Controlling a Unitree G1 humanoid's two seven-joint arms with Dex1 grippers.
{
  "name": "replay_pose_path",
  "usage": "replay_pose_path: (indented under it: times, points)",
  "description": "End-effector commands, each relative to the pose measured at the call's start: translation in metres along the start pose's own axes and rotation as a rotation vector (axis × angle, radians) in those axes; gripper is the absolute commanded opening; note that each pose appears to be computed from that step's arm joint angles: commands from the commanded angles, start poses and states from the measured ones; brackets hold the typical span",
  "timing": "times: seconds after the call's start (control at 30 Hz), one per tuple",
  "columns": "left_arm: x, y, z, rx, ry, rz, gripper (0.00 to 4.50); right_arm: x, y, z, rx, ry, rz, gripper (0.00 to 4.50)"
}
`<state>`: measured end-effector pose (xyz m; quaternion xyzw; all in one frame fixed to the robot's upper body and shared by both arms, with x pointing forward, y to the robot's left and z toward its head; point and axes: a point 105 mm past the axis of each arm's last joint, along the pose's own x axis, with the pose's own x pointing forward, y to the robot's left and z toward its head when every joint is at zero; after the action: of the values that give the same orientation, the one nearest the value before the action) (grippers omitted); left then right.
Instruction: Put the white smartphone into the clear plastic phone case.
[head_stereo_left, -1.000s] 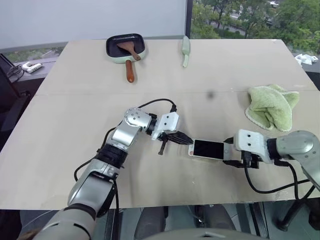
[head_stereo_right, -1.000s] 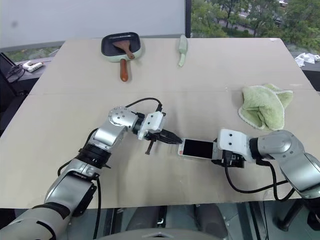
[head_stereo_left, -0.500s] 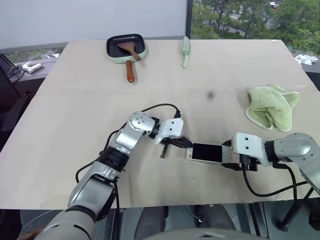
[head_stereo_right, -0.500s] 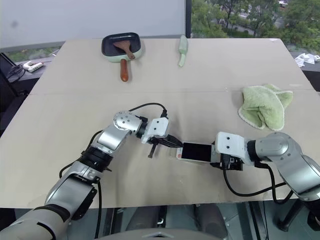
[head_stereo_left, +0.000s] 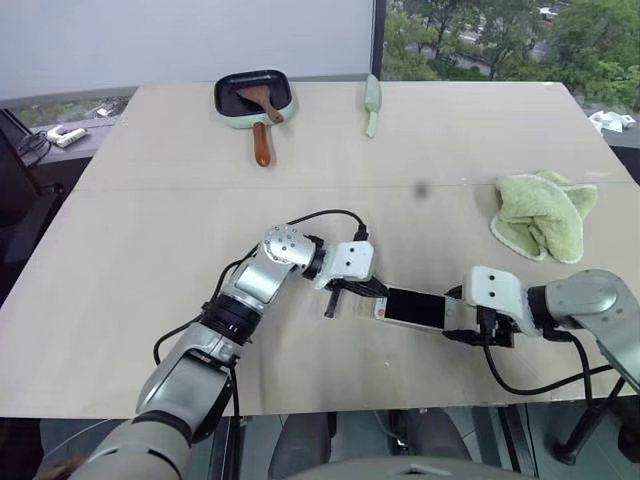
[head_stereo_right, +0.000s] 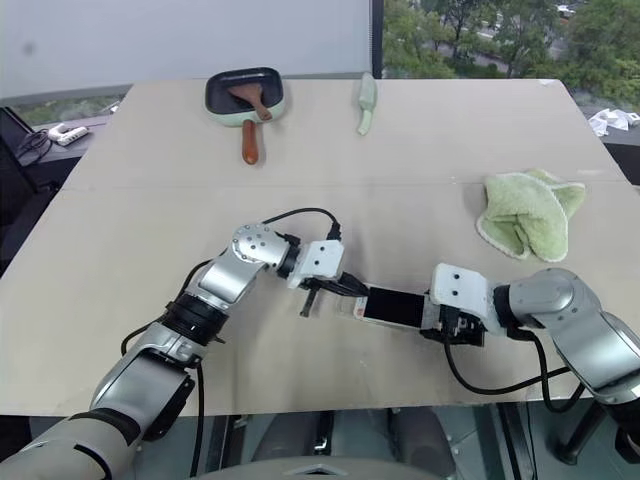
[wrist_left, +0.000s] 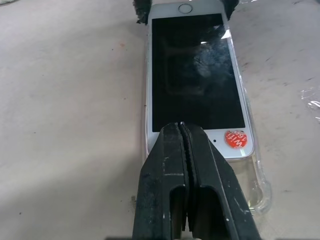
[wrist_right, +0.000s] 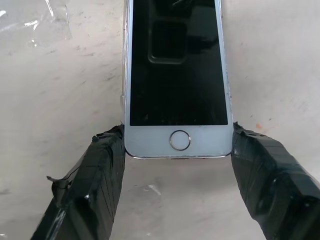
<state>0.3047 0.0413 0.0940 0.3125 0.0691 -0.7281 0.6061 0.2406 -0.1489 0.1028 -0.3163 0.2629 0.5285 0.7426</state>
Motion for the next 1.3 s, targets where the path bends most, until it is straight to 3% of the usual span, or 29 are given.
replay_pose_path:
  times: [0.03, 0.1, 0.4, 0.67, 0.77, 1.03, 1.17, 1.3]
  points:
    - [0.007, -0.007, -0.014, -0.027, 0.061, -0.028, 0.00, 0.002, 0.016, -0.001, 0.040, 0.006, 0.073, 3.83]
    - [0.008, -0.007, -0.014, -0.026, 0.063, -0.028, 0.00, 0.002, 0.014, -0.001, 0.057, -0.002, 0.059, 4.45]
    - [0.010, -0.008, -0.018, -0.022, 0.070, -0.035, 0.00, -0.011, -0.008, 0.005, 0.115, -0.073, -0.052, 4.45]
    - [0.010, -0.009, -0.019, -0.017, 0.068, -0.033, 0.00, -0.033, -0.009, -0.009, 0.168, -0.031, -0.072, 4.45]
    - [0.004, 0.001, -0.004, 0.029, 0.028, 0.021, 0.00, -0.036, -0.008, -0.011, 0.163, -0.016, -0.068, 3.63]
    - [-0.041, 0.025, 0.030, 0.117, 0.014, 0.173, 0.00, -0.032, -0.006, -0.009, 0.128, 0.004, -0.040, 0.01]
    - [-0.066, 0.030, 0.031, 0.112, 0.049, 0.246, 0.00, -0.031, -0.004, -0.007, 0.127, 0.005, -0.024, 0.01]
    - [-0.087, 0.020, 0.010, 0.042, 0.132, 0.267, 0.00, -0.033, -0.004, -0.010, 0.124, 0.031, -0.023, 0.01]
